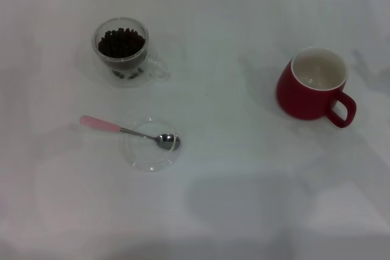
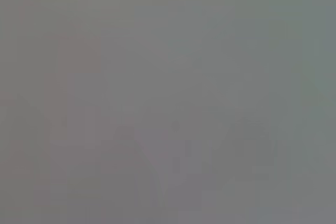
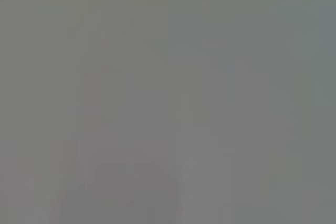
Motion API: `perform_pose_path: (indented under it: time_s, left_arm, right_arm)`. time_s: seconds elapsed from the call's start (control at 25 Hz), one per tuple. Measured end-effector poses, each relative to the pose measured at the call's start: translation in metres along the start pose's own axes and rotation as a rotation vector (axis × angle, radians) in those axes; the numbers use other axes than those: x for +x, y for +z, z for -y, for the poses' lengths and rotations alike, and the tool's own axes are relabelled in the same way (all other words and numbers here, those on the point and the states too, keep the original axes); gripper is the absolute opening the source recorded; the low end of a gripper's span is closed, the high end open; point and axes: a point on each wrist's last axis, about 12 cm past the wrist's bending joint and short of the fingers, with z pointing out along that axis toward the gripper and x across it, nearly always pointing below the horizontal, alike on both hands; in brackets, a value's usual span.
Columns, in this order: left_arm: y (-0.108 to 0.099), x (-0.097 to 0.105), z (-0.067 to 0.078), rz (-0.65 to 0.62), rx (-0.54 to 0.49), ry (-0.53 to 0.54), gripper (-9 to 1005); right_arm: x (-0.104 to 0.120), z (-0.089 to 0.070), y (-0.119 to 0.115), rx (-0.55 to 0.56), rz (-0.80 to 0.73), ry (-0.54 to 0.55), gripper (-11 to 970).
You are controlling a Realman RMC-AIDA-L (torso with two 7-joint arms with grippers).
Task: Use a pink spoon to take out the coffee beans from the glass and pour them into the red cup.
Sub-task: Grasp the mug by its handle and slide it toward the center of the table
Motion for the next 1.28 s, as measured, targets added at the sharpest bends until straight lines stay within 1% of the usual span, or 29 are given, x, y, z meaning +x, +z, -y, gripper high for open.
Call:
perform_pose_path:
  time_s: [0.24, 0.88, 1.28]
  left_arm:
    - [0.002, 0.001, 0.006, -0.004, 0.014, -0.012, 887]
    - [-0.001, 0.003, 0.009, -0.014, 0.021, -0.019, 888]
    - [-0.001, 0.004, 0.013, -0.018, 0.055, -0.007, 887]
  right_arm:
    - [0.000, 0.000, 0.000, 0.000, 0.001, -0.019, 873]
    - [0.000, -0.001, -0.003, -0.002, -0.001, -0.017, 874]
    - [0.000, -0.002, -0.005, -0.008, -0.007, -0.010, 873]
